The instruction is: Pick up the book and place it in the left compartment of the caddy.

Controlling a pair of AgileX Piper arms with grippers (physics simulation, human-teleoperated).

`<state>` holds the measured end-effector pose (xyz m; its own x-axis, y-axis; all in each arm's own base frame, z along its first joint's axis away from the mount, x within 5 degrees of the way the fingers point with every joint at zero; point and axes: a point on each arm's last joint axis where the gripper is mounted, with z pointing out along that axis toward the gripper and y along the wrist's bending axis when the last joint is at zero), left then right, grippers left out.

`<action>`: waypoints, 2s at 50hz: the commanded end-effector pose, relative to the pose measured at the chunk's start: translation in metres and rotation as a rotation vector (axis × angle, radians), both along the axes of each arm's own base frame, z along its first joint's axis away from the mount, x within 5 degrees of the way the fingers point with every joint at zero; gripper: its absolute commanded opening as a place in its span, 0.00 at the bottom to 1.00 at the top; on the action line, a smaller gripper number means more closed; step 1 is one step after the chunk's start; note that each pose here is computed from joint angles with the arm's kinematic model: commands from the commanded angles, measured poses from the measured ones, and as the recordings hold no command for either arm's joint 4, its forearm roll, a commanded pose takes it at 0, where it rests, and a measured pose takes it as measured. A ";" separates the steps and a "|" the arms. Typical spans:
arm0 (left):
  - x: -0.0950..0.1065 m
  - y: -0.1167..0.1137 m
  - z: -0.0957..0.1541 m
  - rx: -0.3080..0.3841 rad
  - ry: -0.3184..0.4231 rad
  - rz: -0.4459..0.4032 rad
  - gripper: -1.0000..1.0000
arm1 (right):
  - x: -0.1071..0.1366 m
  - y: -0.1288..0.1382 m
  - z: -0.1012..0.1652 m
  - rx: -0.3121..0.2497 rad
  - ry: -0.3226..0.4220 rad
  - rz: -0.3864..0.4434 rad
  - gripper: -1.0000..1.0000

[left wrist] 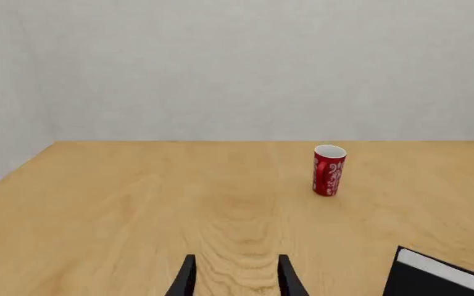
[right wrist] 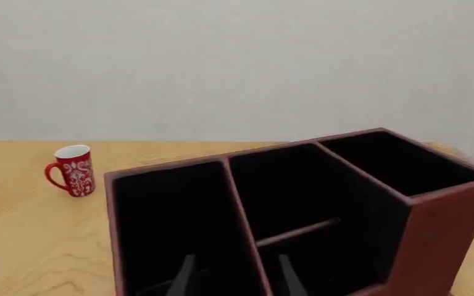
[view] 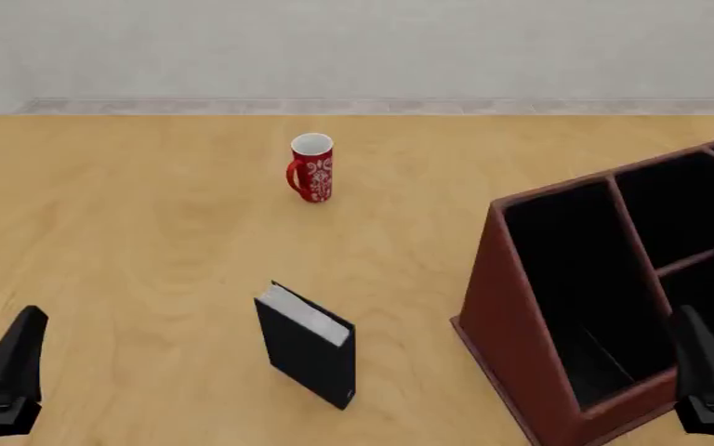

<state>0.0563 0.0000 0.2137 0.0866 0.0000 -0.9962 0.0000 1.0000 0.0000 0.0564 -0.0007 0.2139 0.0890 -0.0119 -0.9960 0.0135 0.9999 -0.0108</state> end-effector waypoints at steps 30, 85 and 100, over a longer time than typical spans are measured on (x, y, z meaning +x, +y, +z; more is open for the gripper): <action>0.000 0.000 0.001 0.000 0.001 0.000 1.00 | -0.001 0.005 0.014 -0.019 -0.017 0.095 1.00; 0.000 0.000 0.001 0.000 0.001 0.000 1.00 | 0.039 0.077 0.107 -0.241 0.121 0.684 1.00; 0.000 0.000 0.001 0.000 0.001 0.000 1.00 | 0.048 0.114 0.108 -0.284 0.185 0.840 1.00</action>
<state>0.0566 0.0000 0.2144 0.0858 0.0000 -0.9963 0.0000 1.0000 0.0000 0.0987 0.0903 0.3230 0.0273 -0.2221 -0.9747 -0.6814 0.7093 -0.1807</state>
